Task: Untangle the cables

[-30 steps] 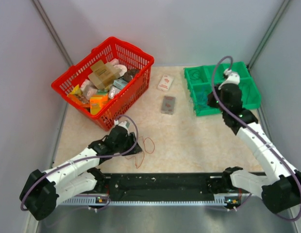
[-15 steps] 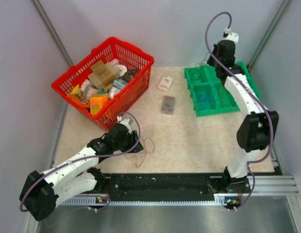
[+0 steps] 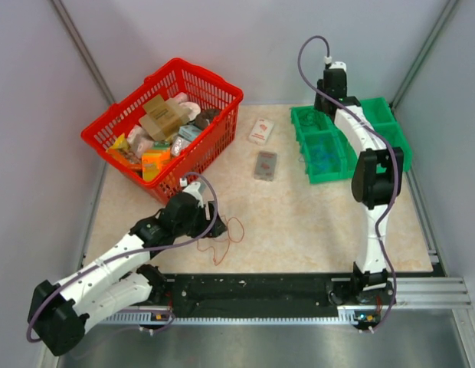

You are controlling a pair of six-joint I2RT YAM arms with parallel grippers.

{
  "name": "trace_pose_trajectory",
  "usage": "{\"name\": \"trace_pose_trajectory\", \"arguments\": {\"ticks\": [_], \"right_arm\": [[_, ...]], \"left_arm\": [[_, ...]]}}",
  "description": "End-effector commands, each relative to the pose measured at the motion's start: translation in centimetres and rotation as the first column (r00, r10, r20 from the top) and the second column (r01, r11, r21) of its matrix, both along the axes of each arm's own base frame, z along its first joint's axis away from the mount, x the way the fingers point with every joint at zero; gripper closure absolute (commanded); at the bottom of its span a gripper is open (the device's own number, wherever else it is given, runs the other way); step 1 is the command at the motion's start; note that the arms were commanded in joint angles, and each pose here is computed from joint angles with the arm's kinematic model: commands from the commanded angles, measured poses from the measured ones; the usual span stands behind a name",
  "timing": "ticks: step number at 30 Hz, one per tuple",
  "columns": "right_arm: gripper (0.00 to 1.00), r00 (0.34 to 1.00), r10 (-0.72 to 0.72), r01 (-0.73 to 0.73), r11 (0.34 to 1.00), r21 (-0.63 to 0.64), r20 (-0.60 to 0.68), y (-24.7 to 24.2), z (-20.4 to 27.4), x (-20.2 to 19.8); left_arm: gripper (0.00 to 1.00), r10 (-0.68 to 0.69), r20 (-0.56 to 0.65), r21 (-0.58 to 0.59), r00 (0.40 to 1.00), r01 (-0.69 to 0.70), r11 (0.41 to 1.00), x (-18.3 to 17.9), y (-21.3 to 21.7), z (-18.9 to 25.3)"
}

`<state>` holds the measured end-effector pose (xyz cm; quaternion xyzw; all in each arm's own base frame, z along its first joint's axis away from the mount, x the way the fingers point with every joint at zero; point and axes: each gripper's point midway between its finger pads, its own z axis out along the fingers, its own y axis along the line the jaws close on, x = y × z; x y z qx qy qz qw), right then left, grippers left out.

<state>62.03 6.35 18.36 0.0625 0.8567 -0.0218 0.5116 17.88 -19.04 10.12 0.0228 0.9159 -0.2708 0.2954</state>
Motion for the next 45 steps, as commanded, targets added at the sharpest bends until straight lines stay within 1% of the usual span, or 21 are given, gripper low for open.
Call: {"name": "trace_pose_trajectory", "arguments": {"ticks": [1,2,3,6,8,11,13,15,17,19,21,22,23,26,28,30,35,38,40,42,45], "right_arm": [[0.64,0.998,0.059,-0.059,0.998,-0.014,-0.003,0.4,2.9,-0.2],[0.61,0.998,0.064,-0.064,0.998,-0.016,-0.004,0.5,3.5,-0.5],[0.52,0.998,0.066,-0.066,0.998,-0.007,0.007,0.6,4.7,-1.0],[0.43,0.998,0.064,-0.065,0.998,0.022,0.023,0.7,7.9,-3.0],[0.38,0.996,0.083,-0.084,0.993,0.083,0.019,1.9,9.0,-5.1],[0.34,0.959,0.282,-0.27,0.938,0.217,-0.026,8.8,7.4,-9.8],[0.32,0.901,0.428,-0.397,0.88,0.26,-0.07,14.0,3.6,-14.2],[0.25,0.832,0.552,-0.521,0.812,0.263,-0.056,19.2,1.6,-18.9],[0.23,0.744,0.667,-0.633,0.723,0.277,-0.044,23.5,-0.1,-23.5],[0.21,0.632,0.775,-0.731,0.604,0.318,-0.021,27.4,-1.5,-28.2],[0.19,0.53,0.848,-0.788,0.495,0.367,-0.008,29.7,-3.4,-32.6],[0.19,0.462,0.886,-0.827,0.412,0.383,0.046,31.1,-3.2,-34.4],[0.18,0.419,0.906,-0.842,0.363,0.398,0.061,31.8,-3.9,-36.0],[0.15,0.322,0.945,-0.859,0.266,0.438,0.056,33.1,-6.0,-39.6],[0.11,0.305,0.95,-0.867,0.251,0.43,0.061,33.2,-7.3,-39.9],[0.1,0.312,0.948,-0.882,0.266,0.388,0.059,33.1,-8.2,-39.1],[0.09,0.237,0.968,-0.915,0.195,0.353,0.08,35.3,-8.8,-37.9],[0.09,0.175,0.978,-0.912,0.117,0.394,0.115,36.8,-9.3,-37.4],[0.09,0.093,0.984,-0.905,0.021,0.424,0.15,37.8,-8.6,-38.6],[0.09,0.036,0.983,-0.899,-0.045,0.435,0.178,38.5,-8.2,-39.8],[0.09,-0.019,0.986,-0.877,-0.097,0.471,0.168,39.2,-8.5,-41.9]], "left_arm": [[0.26,0.041,0.098,-0.048,0.994,-0.036,0.998,1.2,0.0,3.8],[0.25,0.048,0.108,-0.053,0.993,-0.043,0.998,1.3,0.1,4.1],[0.25,0.053,0.118,-0.063,0.992,-0.046,0.997,1.3,0.1,4.6],[0.25,0.102,0.157,-0.059,0.982,-0.094,0.994,1.9,1.0,5.7],[0.24,0.129,0.165,-0.06,0.978,-0.121,0.991,1.9,1.5,6.3],[0.24,0.187,0.188,-0.077,0.964,-0.175,0.982,2.2,2.3,7.3],[0.24,0.218,0.209,-0.091,0.953,-0.203,0.975,2.3,2.9,7.8],[0.24,0.25,0.232,-0.115,0.94,-0.228,0.967,2.3,3.4,8.6],[0.24,0.282,0.245,-0.123,0.928,-0.259,0.958,2.1,4.3,9.0],[0.24,0.322,0.255,-0.133,0.912,-0.296,0.946,1.8,5.3,9.2],[0.23,0.355,0.276,-0.151,0.893,-0.324,0.934,1.4,6.4,9.6],[0.23,0.376,0.29,-0.161,0.88,-0.342,0.926,1.3,7.0,9.7],[0.23,0.388,0.307,-0.186,0.869,-0.345,0.92,1.2,7.3,10.0],[0.21,0.42,0.339,-0.243,0.842,-0.353,0.904,0.8,8.1,10.6],[0.2,0.437,0.34,-0.263,0.832,-0.362,0.894,0.6,8.4,10.7],[0.2,0.451,0.333,-0.274,0.828,-0.372,0.887,0.5,8.5,10.7],[0.21,0.437,0.299,-0.261,0.848,-0.368,0.893,0.4,8.0,9.9],[0.21,0.429,0.29,-0.27,0.856,-0.357,0.894,0.3,7.7,9.9],[0.21,0.425,0.282,-0.276,0.86,-0.351,0.895,0.2,7.5,10.0],[0.21,0.419,0.278,-0.272,0.864,-0.348,0.897,0.1,7.4,10.0],[0.21,0.417,0.274,-0.262,0.867,-0.349,0.9,0.1,7.5,9.8]]}}
